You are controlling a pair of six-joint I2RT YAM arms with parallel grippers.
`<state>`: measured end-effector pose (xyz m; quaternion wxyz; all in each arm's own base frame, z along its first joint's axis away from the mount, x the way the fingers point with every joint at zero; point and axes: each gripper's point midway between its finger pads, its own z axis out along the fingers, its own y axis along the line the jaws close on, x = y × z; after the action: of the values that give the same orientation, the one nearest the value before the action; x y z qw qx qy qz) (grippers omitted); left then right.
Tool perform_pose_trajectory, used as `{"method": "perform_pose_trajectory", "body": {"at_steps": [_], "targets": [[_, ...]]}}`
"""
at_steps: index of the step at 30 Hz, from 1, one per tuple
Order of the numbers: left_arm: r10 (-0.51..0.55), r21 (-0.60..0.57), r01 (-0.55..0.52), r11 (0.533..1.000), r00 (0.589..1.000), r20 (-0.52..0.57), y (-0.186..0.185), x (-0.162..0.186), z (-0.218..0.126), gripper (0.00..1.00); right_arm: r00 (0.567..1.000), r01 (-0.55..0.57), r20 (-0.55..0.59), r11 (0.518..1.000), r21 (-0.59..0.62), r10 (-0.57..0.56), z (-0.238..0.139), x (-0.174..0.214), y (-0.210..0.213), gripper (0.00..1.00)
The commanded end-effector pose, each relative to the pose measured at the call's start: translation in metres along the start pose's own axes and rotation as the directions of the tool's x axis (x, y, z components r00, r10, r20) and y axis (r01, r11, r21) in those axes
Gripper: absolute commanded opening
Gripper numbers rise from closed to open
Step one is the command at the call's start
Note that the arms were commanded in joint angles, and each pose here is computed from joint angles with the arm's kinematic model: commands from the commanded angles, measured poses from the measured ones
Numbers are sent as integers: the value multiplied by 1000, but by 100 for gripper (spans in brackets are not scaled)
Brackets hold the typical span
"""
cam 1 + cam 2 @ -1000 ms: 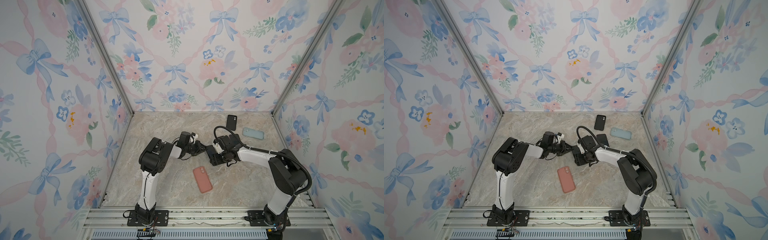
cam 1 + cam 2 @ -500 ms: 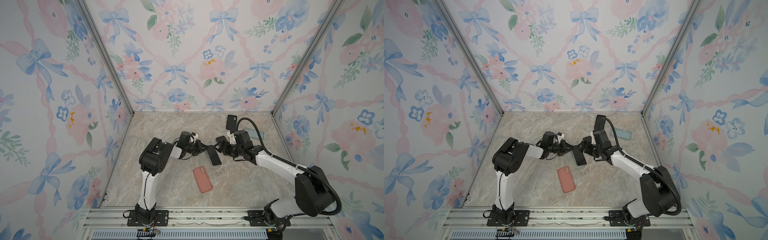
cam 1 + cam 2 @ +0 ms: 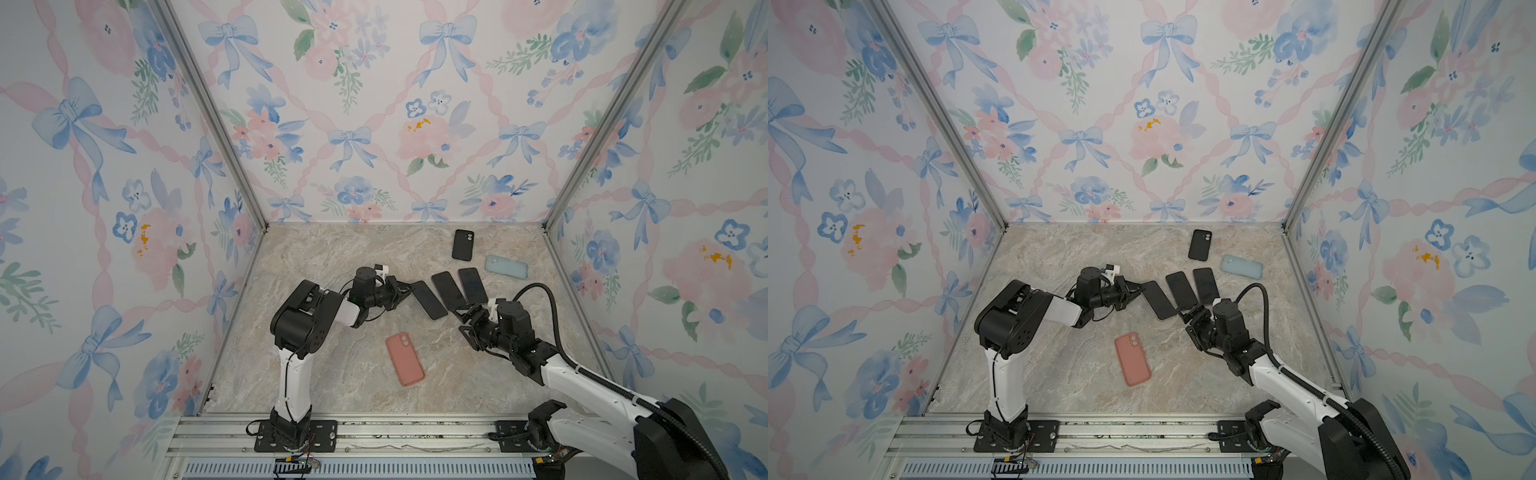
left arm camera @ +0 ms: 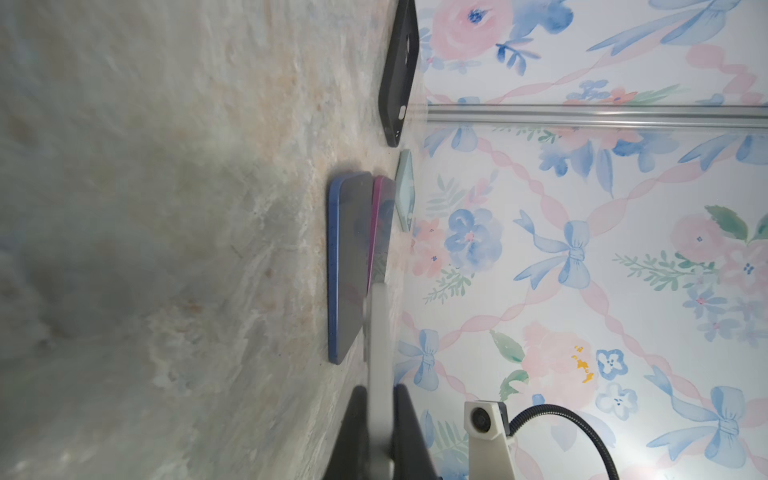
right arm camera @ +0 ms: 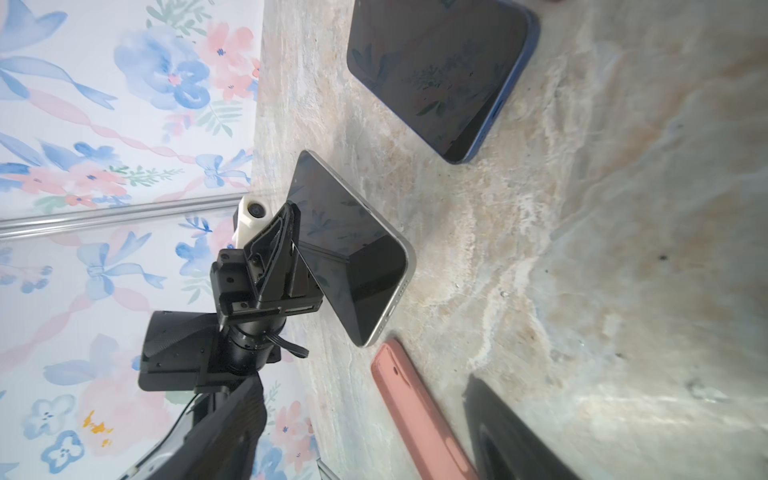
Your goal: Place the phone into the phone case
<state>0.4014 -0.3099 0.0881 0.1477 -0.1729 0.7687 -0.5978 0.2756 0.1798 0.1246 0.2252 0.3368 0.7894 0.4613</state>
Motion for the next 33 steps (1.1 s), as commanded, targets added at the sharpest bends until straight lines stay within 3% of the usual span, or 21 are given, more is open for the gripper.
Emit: {"method": "perform_pose_trajectory", "body": {"at_steps": [1,9,17,33], "targets": [[-4,132,-3,991,999,50,-39,-3,-8,0,993,-87,68,991,-102,94,-9,-12,17,78],[-41,208,27,978,997,62,-53,3,-11,0,991,-109,46,967,-229,122,-3,-6,32,74],[-45,226,30,974,997,62,-60,6,-12,0,992,-125,-7,939,-320,129,19,0,36,60],[-55,242,41,969,997,50,-62,14,-14,0,997,-67,4,947,-314,72,28,1,38,47]]}}
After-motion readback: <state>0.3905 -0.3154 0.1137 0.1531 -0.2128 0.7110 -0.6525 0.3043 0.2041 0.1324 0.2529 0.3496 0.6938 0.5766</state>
